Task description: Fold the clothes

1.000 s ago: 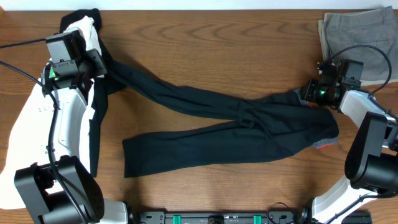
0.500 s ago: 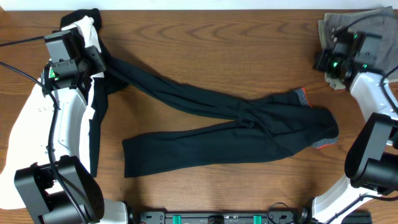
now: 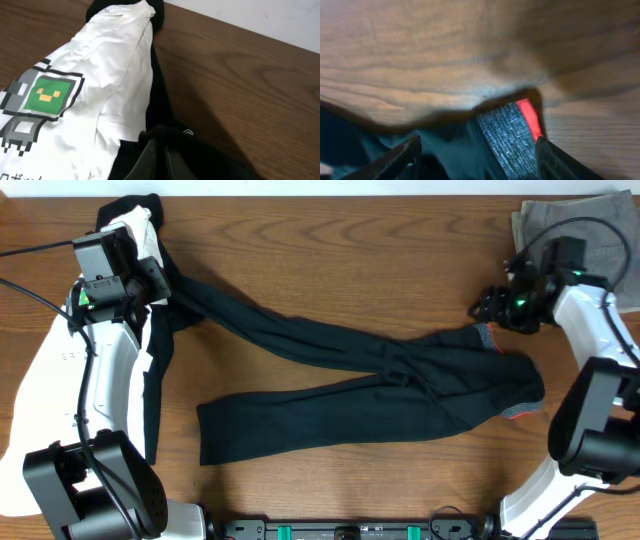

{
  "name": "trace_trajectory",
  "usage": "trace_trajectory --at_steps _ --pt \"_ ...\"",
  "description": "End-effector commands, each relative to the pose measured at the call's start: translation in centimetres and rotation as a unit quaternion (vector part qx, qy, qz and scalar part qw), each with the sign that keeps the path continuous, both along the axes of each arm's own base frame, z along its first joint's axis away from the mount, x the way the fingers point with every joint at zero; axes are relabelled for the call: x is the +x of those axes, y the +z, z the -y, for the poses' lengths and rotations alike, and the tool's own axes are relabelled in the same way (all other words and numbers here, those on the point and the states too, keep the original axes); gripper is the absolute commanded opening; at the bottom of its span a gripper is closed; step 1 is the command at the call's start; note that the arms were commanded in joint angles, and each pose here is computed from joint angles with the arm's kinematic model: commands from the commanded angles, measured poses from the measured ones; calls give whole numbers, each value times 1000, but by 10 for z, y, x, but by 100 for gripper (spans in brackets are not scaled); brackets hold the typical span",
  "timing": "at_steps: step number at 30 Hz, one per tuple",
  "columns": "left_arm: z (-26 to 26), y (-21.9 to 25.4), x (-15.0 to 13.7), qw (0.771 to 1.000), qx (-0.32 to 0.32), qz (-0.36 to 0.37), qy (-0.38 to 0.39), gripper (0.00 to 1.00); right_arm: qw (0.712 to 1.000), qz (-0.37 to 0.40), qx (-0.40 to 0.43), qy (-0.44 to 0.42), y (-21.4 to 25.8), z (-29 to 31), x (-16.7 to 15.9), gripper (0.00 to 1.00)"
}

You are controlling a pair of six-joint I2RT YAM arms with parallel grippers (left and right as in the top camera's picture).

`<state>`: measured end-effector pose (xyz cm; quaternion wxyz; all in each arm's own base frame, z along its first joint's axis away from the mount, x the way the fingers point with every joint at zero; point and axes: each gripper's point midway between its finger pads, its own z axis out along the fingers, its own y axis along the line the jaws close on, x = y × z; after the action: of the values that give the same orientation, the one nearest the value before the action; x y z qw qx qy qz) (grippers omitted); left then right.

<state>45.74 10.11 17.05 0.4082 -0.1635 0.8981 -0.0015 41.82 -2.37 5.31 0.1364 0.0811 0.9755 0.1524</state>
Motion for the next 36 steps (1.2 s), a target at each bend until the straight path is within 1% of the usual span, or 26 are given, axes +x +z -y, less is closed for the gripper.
trace_trajectory --at_steps 1,6,10,12,13,15,17,21,27,32,36 --pt "-5 1 3 1000 1 0 10 6 998 -42 -41 8 -26 3 -9 70" --pt "-5 -1 1 1000 0 -4 10 6 992 -97 -79 -10 -55 12 -22 67" --pt "-5 -1 1 1000 0 -5 10 6 990 -111 -85 -17 -67 13 -24 52" --pt "-5 -1 1 1000 0 -5 10 6 990 -111 -88 -20 -69 14 -23 38" --pt "-5 -1 1 1000 0 -5 10 6 990 -110 -91 -22 -69 15 -22 27" --pt "-5 -1 1 1000 -1 -5 10 6 990 -103 -92 -26 -69 16 -19 1" --pt "-5 -1 1 1000 0 -5 10 6 991 -95 -91 -36 -68 17 -14 1" --pt "-5 -1 1 1000 0 -5 10 6 993 -60 -93 -48 -57 20 7 1" --pt "-5 -1 1 1000 0 -5 10 6 993 31 -99 -58 -14 28 62 1" --pt "-4 -1 1 1000 0 -5 9 5 984 128 -110 -60 27 34 109 1" --pt "-3 -1 1 1000 0 -5 8 6 976 174 -116 -61 39 37 127 1"
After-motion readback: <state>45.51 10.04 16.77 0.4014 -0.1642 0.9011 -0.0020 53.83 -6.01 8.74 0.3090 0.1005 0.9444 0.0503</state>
